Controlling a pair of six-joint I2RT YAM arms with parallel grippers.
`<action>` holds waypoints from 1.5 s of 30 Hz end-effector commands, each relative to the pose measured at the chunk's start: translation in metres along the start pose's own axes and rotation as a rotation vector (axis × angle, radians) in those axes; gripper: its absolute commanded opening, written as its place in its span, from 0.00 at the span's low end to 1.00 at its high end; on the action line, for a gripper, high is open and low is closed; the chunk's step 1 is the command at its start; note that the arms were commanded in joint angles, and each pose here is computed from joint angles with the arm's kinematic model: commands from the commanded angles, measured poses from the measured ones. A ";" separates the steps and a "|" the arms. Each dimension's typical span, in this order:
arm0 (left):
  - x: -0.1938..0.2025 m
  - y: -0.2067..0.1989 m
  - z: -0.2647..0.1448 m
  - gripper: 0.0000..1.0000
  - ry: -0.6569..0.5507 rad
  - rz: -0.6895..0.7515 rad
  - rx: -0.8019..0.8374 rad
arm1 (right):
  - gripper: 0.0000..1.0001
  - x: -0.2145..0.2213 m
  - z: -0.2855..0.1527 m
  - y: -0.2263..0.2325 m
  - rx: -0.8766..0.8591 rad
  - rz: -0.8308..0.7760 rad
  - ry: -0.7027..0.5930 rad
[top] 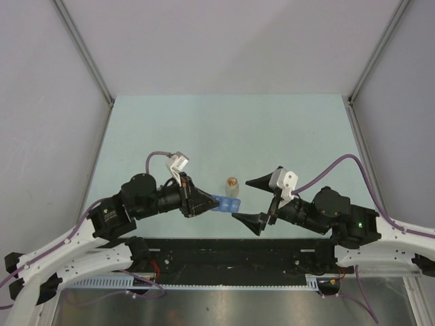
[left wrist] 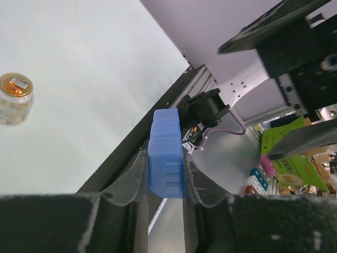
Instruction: Sort the pills into containers
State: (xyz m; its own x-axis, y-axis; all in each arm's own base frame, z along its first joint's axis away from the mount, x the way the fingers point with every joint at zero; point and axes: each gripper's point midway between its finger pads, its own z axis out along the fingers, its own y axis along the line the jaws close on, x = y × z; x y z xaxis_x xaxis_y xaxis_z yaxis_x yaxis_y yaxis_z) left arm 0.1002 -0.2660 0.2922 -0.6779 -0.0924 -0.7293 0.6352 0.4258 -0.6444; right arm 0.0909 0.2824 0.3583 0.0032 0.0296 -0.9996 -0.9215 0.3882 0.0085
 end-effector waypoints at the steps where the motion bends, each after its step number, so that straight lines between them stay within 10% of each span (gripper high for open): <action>1: -0.005 -0.010 -0.004 0.00 -0.019 -0.034 0.041 | 1.00 0.027 -0.004 0.001 0.012 -0.109 0.132; 17: 0.009 -0.028 0.003 0.00 0.103 -0.006 0.134 | 0.99 0.057 0.003 -0.007 0.118 -0.484 0.278; 45: 0.002 -0.037 -0.004 0.00 0.086 0.009 0.166 | 0.61 0.083 0.001 0.012 -0.018 -0.465 0.356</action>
State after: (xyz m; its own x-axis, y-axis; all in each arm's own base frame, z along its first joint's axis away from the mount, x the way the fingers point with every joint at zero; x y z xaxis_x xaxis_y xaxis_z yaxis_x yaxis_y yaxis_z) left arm 0.0767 -0.2794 0.2883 -0.7298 0.0249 -0.6832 0.6511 0.3301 -0.6835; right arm 0.0804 0.2866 0.2597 0.2842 -0.4941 -0.8217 -0.8578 0.2518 -0.4481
